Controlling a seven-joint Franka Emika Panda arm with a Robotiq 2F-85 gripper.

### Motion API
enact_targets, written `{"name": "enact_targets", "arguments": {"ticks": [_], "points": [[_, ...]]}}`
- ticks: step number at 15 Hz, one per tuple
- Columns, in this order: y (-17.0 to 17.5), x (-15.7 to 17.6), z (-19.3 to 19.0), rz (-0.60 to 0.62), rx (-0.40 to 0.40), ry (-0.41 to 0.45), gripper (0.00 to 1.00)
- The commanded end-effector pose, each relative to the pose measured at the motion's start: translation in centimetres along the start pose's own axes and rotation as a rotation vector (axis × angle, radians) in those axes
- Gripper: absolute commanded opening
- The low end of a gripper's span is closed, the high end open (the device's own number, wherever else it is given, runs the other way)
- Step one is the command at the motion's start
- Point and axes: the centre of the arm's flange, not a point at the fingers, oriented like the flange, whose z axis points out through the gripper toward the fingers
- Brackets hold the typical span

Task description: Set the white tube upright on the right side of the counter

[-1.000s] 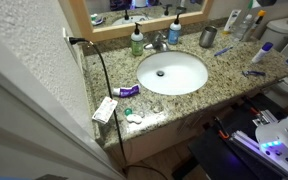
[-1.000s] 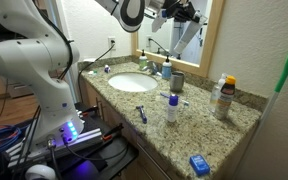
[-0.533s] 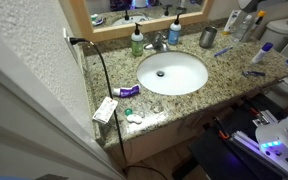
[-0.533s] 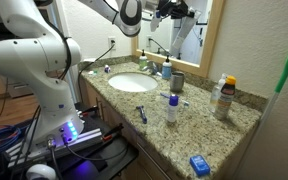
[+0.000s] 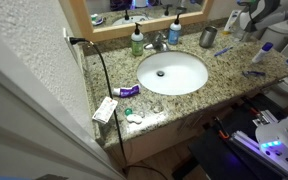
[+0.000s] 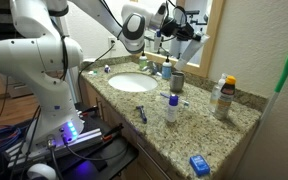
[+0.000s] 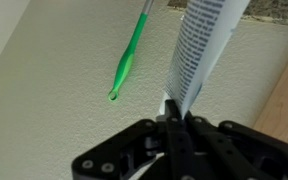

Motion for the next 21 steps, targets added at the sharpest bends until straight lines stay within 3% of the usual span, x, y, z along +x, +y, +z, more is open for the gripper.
{"name": "enact_targets", "arguments": {"ticks": [1, 3, 5, 8, 10, 11, 16, 19, 21], "points": [[0.0, 0.0, 0.0, 0.0, 0.001, 0.0, 0.04], [-1.7, -1.6, 1.2, 0.034, -0.041, 0.023, 0.01], [-3.7, -5.2, 2.5, 0.17, -0.074, 0.08, 0.01], [-5.6, -7.2, 1.9, 0.31, -0.089, 0.128, 0.01], [-5.6, -7.2, 2.0, 0.38, -0.141, 0.13, 0.01], [-6.6, -1.9, -1.1, 0.362, -0.042, 0.074, 0.01], [-7.0, -1.6, -1.3, 0.372, -0.044, 0.088, 0.01], [-7.1, -5.2, 2.6, 0.502, -0.136, 0.193, 0.01], [-6.4, -6.1, 4.0, 0.569, -0.185, 0.212, 0.01]]}}
